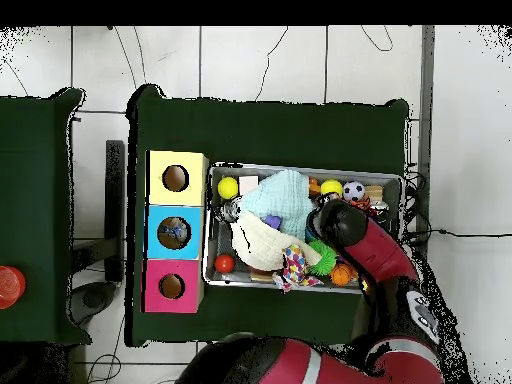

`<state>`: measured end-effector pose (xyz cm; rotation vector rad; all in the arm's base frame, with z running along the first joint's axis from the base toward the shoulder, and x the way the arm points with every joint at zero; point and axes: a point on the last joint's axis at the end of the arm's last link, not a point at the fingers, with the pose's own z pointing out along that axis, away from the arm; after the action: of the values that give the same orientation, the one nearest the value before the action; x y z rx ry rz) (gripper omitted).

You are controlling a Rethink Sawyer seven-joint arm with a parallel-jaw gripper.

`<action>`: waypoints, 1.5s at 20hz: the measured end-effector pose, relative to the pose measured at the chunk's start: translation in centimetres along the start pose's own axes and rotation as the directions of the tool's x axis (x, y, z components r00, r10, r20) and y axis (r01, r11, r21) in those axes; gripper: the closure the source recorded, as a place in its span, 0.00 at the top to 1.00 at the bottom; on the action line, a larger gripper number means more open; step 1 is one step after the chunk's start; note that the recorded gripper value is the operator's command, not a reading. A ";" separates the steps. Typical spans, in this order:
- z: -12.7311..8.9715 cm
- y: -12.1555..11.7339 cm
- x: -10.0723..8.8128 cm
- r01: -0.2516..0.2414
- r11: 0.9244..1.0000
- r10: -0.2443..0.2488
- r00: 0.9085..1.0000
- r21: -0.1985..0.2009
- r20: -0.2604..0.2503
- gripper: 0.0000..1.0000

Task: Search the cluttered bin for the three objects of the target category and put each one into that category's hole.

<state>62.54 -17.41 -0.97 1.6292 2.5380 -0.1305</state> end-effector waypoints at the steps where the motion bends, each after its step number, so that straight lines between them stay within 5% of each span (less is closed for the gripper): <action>1: 0.2 0.2 -0.1 -0.011 1.000 0.011 1.000 -0.012 -0.005 1.00; 5: 0.8 1.1 -1.5 -0.084 0.994 0.081 0.996 -0.077 -0.044 1.00; 7: 1.1 1.3 -2.6 -0.136 0.984 0.128 0.989 -0.111 -0.077 1.00; 13: 1.6 1.4 -3.3 -0.204 0.969 0.183 0.972 -0.142 -0.148 1.00; 21: 0.8 1.7 -1.3 -0.231 0.964 0.193 0.950 -0.135 -0.246 1.00; 30: -1.4 0.8 1.7 -0.216 0.973 0.170 0.913 -0.085 -0.371 1.00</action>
<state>62.46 -15.39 0.14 1.9981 2.5422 0.3753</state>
